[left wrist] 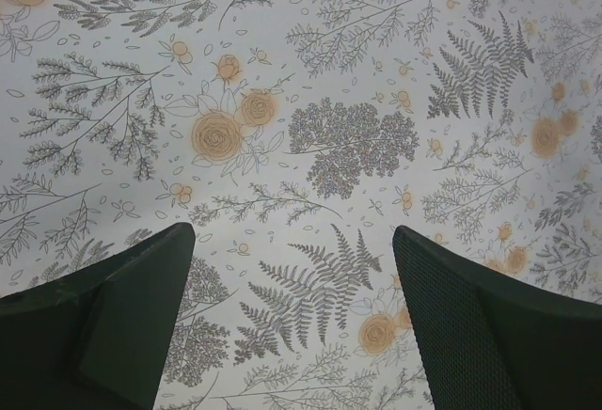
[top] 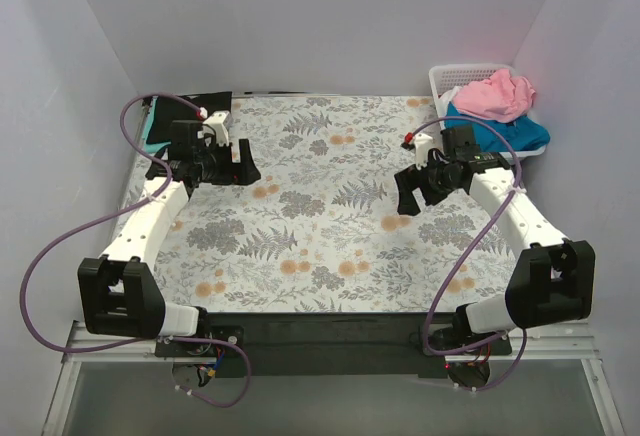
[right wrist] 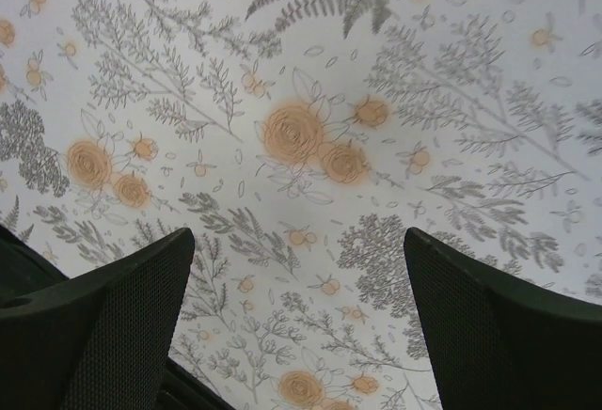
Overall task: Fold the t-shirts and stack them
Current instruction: Grab the tshirt from the pile
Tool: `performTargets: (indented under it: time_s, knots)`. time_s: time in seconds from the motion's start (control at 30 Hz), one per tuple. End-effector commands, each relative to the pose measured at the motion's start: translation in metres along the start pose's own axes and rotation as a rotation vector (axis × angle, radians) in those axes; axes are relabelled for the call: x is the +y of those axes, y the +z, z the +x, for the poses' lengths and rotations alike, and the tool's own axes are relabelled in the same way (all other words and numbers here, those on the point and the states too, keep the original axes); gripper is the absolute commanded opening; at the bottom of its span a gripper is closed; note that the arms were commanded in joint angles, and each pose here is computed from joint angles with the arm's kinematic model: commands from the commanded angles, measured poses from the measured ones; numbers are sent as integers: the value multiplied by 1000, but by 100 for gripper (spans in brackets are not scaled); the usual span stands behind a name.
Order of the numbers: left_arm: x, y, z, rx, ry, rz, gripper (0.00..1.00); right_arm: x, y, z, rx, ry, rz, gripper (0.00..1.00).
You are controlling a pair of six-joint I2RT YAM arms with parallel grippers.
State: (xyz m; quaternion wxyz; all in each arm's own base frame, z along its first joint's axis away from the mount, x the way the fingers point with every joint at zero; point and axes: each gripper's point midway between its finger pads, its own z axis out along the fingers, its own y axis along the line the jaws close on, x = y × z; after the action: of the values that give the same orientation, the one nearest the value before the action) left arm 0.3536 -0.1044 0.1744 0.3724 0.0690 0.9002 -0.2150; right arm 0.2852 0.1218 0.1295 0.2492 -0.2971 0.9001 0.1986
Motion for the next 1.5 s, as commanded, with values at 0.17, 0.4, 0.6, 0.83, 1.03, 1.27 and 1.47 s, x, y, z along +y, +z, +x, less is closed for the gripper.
performTargets:
  time_s: [0.17, 0.4, 0.6, 0.83, 1.03, 1.27, 1.47]
  knots:
    - [-24, -30, -46, -80, 62, 51, 87, -55, -52, -119, -194, -124, 278, 98]
    - [-33, -43, -71, -152, 119, 70, 87, -133, -87, -206, -325, -118, 576, 98]
    - [-28, -30, -76, -125, 126, 72, 87, -223, -101, -234, -358, -35, 780, 98]
    - [-24, -16, -74, -95, 129, 84, 87, -318, -114, -224, -383, 54, 996, 98]
    - [-18, -5, -73, -54, 131, 79, 87, -374, -105, -202, -410, 127, 1097, 98]
    - [-12, 3, -66, -8, 133, 67, 87, -402, -59, -190, -446, 190, 1008, 97]
    - [-10, 6, -68, 6, 130, 62, 87, -413, -8, -165, -402, 239, 938, 94]
